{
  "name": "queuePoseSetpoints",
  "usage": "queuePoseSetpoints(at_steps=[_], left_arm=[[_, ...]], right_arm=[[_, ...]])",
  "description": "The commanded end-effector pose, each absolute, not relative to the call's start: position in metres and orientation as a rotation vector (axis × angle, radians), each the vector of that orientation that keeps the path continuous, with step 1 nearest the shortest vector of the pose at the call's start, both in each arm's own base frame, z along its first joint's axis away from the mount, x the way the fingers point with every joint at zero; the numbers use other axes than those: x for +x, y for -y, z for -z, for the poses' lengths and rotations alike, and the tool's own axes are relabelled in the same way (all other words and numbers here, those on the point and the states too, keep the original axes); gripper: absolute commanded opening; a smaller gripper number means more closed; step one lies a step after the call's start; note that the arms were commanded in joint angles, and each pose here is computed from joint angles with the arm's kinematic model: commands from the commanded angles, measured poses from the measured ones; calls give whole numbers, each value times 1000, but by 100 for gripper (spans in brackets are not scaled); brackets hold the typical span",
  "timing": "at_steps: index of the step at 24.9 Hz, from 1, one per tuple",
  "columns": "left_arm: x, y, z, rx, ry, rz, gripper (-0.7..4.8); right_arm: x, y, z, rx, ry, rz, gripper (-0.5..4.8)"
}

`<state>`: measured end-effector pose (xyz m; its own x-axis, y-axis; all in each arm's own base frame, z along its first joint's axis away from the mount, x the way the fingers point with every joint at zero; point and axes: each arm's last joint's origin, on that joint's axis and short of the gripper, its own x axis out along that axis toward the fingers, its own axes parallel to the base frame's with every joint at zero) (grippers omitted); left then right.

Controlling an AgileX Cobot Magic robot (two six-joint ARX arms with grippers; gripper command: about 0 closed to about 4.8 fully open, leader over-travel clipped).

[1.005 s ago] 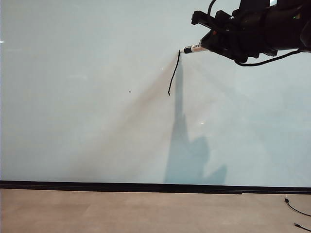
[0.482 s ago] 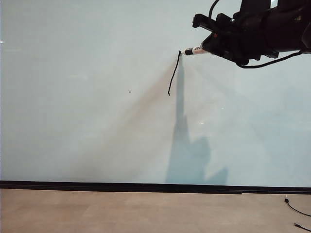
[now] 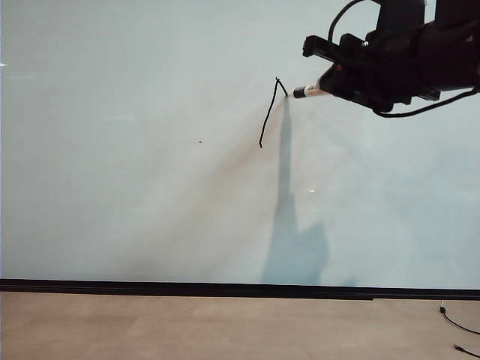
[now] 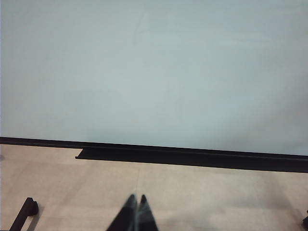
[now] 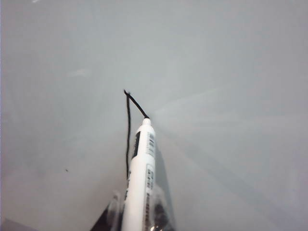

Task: Pick up the pen on the shelf to the right of the whiteboard and write the letter A.

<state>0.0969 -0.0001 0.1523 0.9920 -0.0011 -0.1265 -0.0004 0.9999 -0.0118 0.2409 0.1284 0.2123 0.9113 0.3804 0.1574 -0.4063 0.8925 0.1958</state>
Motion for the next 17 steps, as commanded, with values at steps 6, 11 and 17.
queuePoseSetpoints(at_steps=[6, 11, 17], left_arm=[[97, 0, -154, -8, -115, 5, -4], [97, 0, -154, -8, -115, 4, -4], [97, 0, -154, -8, -115, 4, -5]], right_arm=[[239, -124, -206, 232, 94, -345, -9], [238, -122, -203, 231, 87, -324, -9], [236, -121, -198, 238, 63, -310, -9]])
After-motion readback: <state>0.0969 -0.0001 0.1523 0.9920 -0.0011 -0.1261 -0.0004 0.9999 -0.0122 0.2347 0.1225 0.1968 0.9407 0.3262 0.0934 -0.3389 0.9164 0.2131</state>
